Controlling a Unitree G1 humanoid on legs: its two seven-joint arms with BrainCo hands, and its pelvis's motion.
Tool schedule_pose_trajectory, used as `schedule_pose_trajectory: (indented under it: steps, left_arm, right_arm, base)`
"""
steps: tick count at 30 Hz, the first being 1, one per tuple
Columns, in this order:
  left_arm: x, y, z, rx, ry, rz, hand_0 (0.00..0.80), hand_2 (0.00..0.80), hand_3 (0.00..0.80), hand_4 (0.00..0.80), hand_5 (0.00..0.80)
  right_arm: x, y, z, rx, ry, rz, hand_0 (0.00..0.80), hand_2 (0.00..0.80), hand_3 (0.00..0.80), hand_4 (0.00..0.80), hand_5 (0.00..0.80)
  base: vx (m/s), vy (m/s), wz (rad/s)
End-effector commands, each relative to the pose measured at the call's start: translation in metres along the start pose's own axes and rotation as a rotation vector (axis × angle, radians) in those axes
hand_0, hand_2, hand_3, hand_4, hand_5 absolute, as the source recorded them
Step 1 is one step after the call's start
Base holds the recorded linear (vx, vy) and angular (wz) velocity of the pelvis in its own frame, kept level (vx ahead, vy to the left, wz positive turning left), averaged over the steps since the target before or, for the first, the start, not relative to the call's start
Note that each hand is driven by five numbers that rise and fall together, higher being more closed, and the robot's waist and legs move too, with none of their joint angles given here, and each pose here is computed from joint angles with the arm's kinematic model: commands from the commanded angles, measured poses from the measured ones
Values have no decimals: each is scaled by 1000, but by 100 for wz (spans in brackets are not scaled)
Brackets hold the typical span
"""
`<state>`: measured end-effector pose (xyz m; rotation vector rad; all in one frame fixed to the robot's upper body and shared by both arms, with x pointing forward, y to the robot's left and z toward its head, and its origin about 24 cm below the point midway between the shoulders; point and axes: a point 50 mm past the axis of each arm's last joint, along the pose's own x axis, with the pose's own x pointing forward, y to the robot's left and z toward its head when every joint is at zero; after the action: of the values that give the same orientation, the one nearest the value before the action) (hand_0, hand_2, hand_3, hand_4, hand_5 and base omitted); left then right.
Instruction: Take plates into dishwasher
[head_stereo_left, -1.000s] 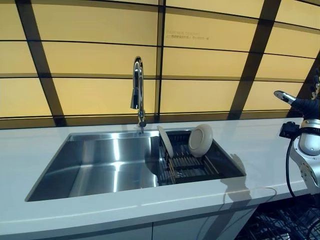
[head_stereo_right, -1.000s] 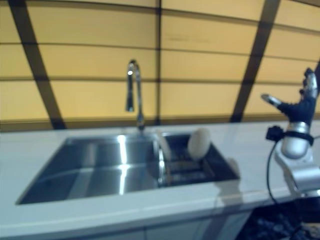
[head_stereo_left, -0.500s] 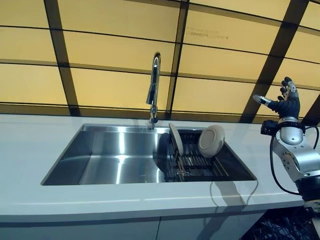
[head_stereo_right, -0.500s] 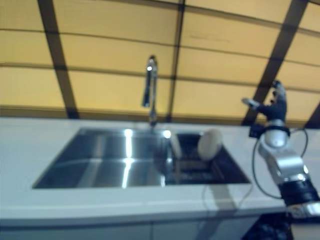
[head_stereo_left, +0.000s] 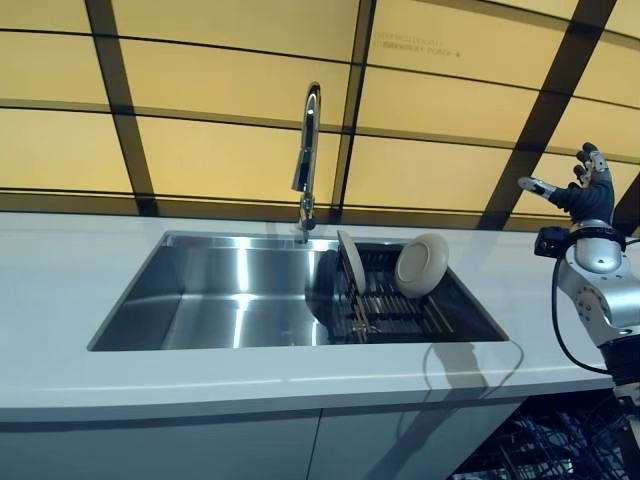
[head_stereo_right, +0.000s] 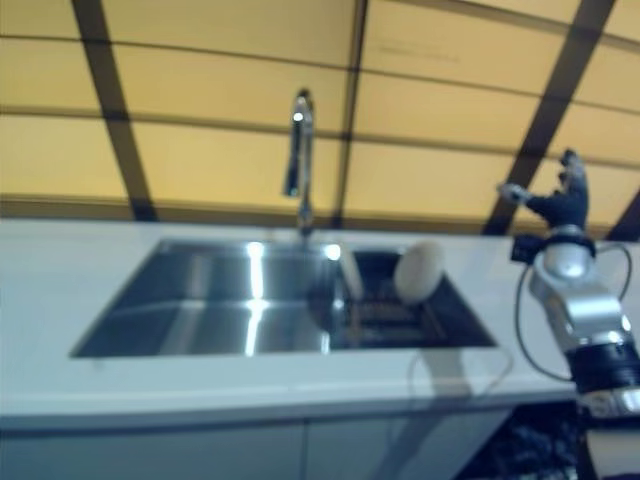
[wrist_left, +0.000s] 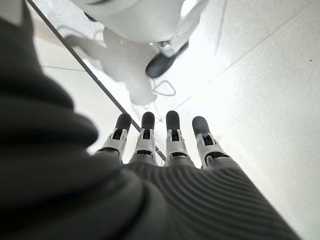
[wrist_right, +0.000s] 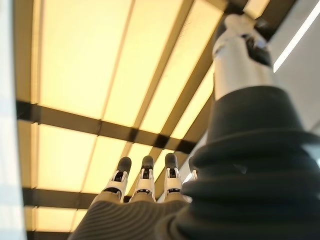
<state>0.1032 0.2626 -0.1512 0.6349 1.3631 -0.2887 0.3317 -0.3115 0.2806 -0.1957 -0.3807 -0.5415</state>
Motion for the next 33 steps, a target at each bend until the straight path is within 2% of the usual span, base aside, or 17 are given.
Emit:
schedule_pose_trajectory:
  steps: [1, 9, 17, 22, 27, 33]
  left_arm:
    - [-1, 2, -20, 67, 56, 13, 0, 0, 0, 0, 0]
    - [1, -15, -5, 24, -52, -47, 0, 0, 0, 0, 0]
    - [1, -22, 13, -17, -146, -24, 0, 0, 0, 0, 0]
    - [0, -8, 19, -43, -162, 6, 0, 0, 0, 0, 0]
    - [0, -11, 24, -35, -164, 0, 0, 0, 0, 0, 0]
    - [1, -12, 24, -53, -136, 8, 0, 0, 0, 0, 0]
  right_arm:
    - [11, -8, 42, 19, -128, -9, 0, 0, 0, 0, 0]
    - [4, 20, 38, 17, -94, 109, 0, 0, 0, 0, 0]
    - [-5, 44, 28, 14, -78, 191, 0, 0, 0, 0, 0]
    - [-9, 55, 22, 21, -43, 199, 0, 0, 0, 0, 0]
    - [-9, 55, 17, 38, -5, 200, 0, 0, 0, 0, 0]
    - [-9, 51, -1, 84, 102, 293, 0, 0, 0, 0, 0]
  base:
    - [352, -262, -36]
    - [306, -292, 25]
    - [135, -267, -6]
    - [120, 6, -14]
    - [70, 71, 1]
    - [20, 137, -13]
